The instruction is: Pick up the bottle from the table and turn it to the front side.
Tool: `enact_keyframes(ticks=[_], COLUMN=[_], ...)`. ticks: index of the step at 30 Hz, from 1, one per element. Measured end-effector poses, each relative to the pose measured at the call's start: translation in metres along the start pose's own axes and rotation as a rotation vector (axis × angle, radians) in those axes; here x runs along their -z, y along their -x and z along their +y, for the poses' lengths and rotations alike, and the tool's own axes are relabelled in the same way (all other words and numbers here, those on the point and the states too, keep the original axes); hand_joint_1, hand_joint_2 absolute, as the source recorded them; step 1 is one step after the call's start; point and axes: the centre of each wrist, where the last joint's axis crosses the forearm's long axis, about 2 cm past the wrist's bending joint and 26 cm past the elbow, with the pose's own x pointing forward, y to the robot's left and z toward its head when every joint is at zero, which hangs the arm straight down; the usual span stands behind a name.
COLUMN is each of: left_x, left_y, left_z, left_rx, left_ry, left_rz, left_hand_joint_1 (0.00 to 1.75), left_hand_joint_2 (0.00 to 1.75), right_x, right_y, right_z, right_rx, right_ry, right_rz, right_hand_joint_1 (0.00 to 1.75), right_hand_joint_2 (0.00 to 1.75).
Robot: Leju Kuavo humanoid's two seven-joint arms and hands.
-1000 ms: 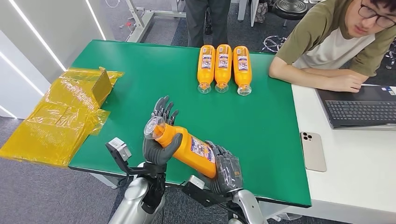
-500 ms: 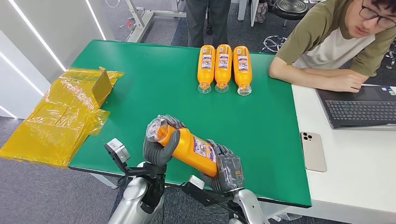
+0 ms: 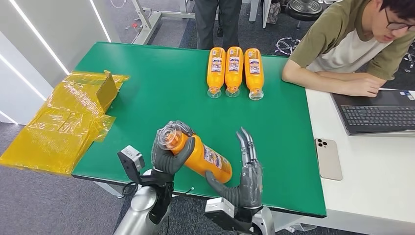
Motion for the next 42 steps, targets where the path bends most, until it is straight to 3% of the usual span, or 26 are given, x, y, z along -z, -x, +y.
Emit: enact_keyframes(ticks=[8,12,16,22,27,36,42], left_x=[0.016,0.029,0.057,0.089,0.095,0.074,0.053], left_y=[-0.030,-0.047,-0.063,-0.068,-0.061,-0.041,-0.035], left_z=[0.024,0.060,0.104,0.176,0.225,0.261,0.277], left_rx=[0.514,0.824,1.071,1.305,1.484,1.680,1.821], left_ry=[-0.118,-0.164,-0.079,0.037,0.165,0.356,0.494], left_rz=[-0.130,-0.221,-0.229,-0.101,0.039,0.321,0.449], left_hand_joint_1=[1.75,1.75,1.75,1.75,1.75,1.75,1.75], left_hand_joint_2=[1.75,1.75,1.75,1.75,1.75,1.75,1.75], right_x=[0.002,0.005,0.008,0.008,0.008,0.009,0.010], right_y=[-0.008,-0.010,-0.012,-0.013,-0.012,-0.013,-0.013], right_z=[-0.018,-0.024,-0.027,-0.028,-0.028,-0.030,-0.030], right_rx=[0.072,0.126,0.153,0.176,0.185,0.186,0.200], right_ry=[0.164,0.231,0.269,0.289,0.295,0.302,0.312], right_rz=[-0.022,0.004,0.015,0.031,0.039,0.035,0.043], right_hand_joint_1=[0.00,0.00,0.00,0.00,0.00,0.00,0.00], right_hand_joint_2=[1.75,1.75,1.75,1.75,1.75,1.75,1.75])
